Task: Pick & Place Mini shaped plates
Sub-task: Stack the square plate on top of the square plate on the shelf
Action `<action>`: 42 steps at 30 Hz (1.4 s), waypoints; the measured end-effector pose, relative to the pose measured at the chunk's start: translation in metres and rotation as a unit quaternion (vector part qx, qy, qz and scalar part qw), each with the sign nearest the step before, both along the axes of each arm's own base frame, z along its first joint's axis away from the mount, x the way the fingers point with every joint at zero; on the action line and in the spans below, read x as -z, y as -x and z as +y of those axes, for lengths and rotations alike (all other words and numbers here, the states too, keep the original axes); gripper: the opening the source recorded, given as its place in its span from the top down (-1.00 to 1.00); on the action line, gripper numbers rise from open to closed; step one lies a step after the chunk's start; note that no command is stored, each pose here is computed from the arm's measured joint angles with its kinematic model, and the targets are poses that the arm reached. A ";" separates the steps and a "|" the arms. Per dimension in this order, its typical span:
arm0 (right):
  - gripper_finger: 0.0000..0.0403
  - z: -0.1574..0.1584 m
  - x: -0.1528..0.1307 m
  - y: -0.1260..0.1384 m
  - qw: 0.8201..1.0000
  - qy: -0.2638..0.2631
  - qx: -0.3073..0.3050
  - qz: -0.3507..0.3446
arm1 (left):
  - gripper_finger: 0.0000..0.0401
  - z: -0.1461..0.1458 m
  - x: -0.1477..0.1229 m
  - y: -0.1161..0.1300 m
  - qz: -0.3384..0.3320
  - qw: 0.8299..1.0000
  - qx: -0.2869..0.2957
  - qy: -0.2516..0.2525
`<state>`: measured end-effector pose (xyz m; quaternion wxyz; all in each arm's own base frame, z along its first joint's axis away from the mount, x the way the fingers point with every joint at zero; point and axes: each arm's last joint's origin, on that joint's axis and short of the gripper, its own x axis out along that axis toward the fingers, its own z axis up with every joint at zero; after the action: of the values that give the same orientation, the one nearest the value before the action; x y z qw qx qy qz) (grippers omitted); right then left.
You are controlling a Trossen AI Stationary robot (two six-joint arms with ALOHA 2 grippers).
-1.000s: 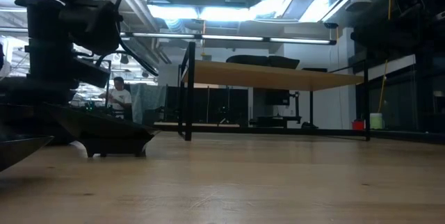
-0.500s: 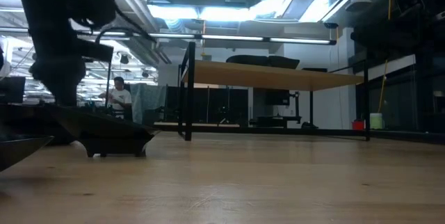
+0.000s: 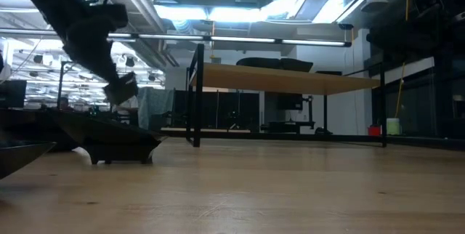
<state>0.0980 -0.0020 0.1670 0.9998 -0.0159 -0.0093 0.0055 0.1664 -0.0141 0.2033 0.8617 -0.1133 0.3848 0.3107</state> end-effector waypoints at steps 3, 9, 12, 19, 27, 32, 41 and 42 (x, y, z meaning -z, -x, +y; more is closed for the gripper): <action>0.35 0.000 0.000 0.000 1.000 0.000 0.000 0.000 | 0.99 -0.002 -0.005 0.000 -0.026 0.999 0.002 -0.021; 0.35 0.000 0.000 0.000 1.000 0.000 0.000 0.000 | 0.99 -0.006 -0.014 -0.003 -0.072 0.995 0.008 -0.068; 0.35 0.000 0.000 0.000 1.000 0.000 0.000 0.000 | 0.99 -0.008 -0.018 -0.005 -0.089 0.992 0.010 -0.088; 0.35 0.000 0.000 0.000 1.000 0.000 0.000 0.000 | 0.99 -0.009 -0.024 -0.009 -0.111 0.986 0.015 -0.123; 0.35 0.000 0.000 0.000 1.000 0.000 0.000 0.000 | 0.99 -0.009 -0.031 -0.013 -0.132 0.978 0.014 -0.160; 0.35 0.000 0.000 0.000 1.000 0.000 0.000 0.000 | 0.99 -0.009 -0.037 -0.017 -0.150 0.972 0.017 -0.181; 0.35 0.000 0.000 0.000 1.000 0.000 0.000 0.000 | 0.99 -0.011 -0.053 -0.025 -0.192 0.955 0.043 -0.224; 0.35 0.000 0.000 0.000 1.000 0.000 0.000 0.000 | 0.99 -0.012 -0.054 -0.026 -0.196 0.953 0.045 -0.227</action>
<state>0.0979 -0.0020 0.1671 0.9998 -0.0159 -0.0094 0.0055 0.1920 -0.0256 0.2572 0.9361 0.0442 0.1325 0.3228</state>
